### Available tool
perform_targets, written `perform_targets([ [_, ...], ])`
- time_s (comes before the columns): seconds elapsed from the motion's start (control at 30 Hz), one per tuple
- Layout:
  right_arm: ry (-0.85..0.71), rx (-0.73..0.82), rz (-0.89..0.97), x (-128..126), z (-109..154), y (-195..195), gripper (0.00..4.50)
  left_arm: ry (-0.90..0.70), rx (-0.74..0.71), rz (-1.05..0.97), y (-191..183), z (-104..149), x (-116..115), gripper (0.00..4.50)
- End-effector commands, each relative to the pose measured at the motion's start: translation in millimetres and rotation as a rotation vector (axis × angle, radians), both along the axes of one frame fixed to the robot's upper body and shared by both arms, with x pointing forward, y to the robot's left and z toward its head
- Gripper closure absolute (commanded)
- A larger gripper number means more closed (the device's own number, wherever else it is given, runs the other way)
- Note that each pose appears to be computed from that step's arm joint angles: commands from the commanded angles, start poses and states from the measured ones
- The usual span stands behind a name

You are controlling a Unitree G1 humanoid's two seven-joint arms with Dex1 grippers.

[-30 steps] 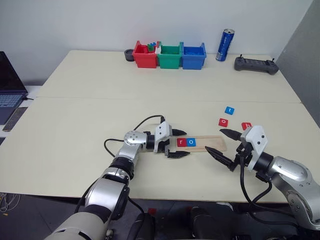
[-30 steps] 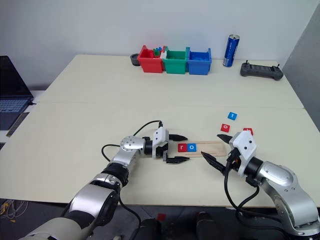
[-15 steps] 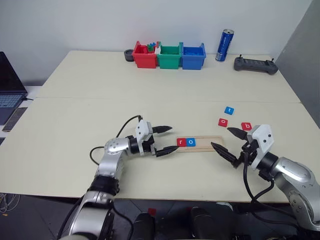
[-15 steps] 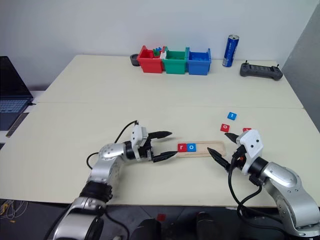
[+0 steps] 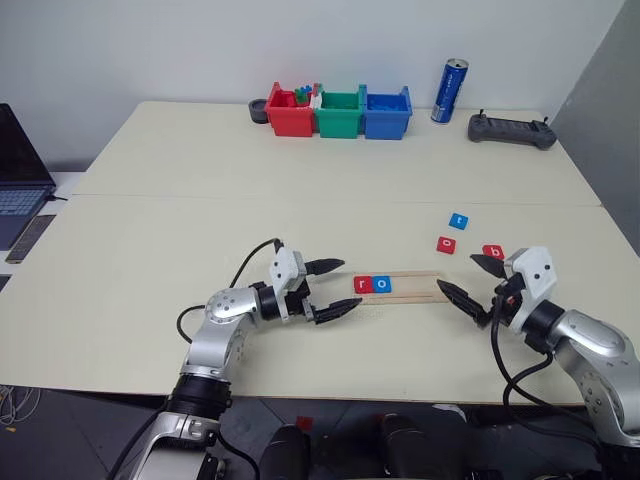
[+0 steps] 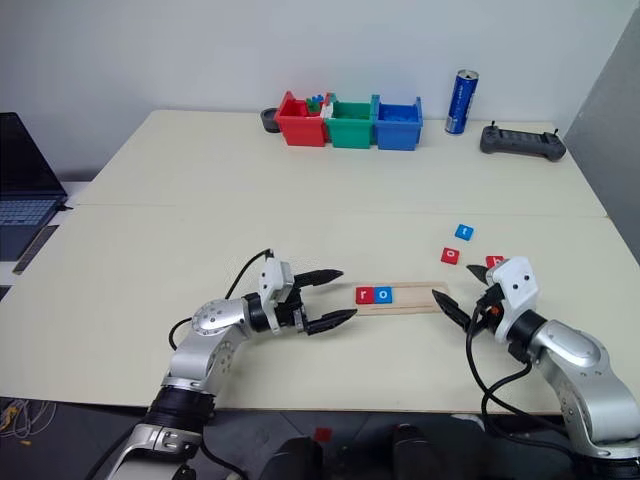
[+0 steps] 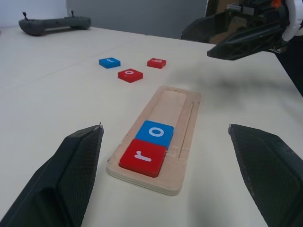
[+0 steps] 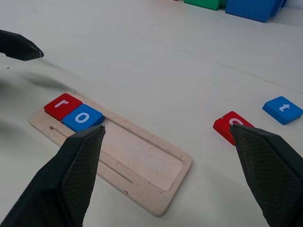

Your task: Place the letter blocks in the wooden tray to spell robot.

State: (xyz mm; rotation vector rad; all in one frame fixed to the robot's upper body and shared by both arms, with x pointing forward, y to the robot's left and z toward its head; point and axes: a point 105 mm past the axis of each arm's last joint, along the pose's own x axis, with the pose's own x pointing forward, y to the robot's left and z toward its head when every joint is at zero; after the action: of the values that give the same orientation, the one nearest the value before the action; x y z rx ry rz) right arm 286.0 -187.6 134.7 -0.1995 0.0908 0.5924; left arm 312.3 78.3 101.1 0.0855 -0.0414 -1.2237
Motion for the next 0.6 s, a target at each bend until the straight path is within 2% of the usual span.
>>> perform_targets([
  [0.03, -0.065, -0.013, 0.005, 0.9, 14.6, -1.2, 0.0, -0.005, -0.005, -0.033, -3.2, 13.1, 0.2, 0.03],
  [0.3, -0.073, -0.032, -0.029, 3.6, 15.9, -7.7, 0.0, 0.053, -0.018, -0.07, -1.7, 21.6, 0.2, 0.03],
  [0.6, -0.059, -0.035, -0.186, 13.5, 9.5, -31.3, 0.0, 0.018, -0.025, -0.07, 2.2, 24.0, -1.0, 0.03],
])
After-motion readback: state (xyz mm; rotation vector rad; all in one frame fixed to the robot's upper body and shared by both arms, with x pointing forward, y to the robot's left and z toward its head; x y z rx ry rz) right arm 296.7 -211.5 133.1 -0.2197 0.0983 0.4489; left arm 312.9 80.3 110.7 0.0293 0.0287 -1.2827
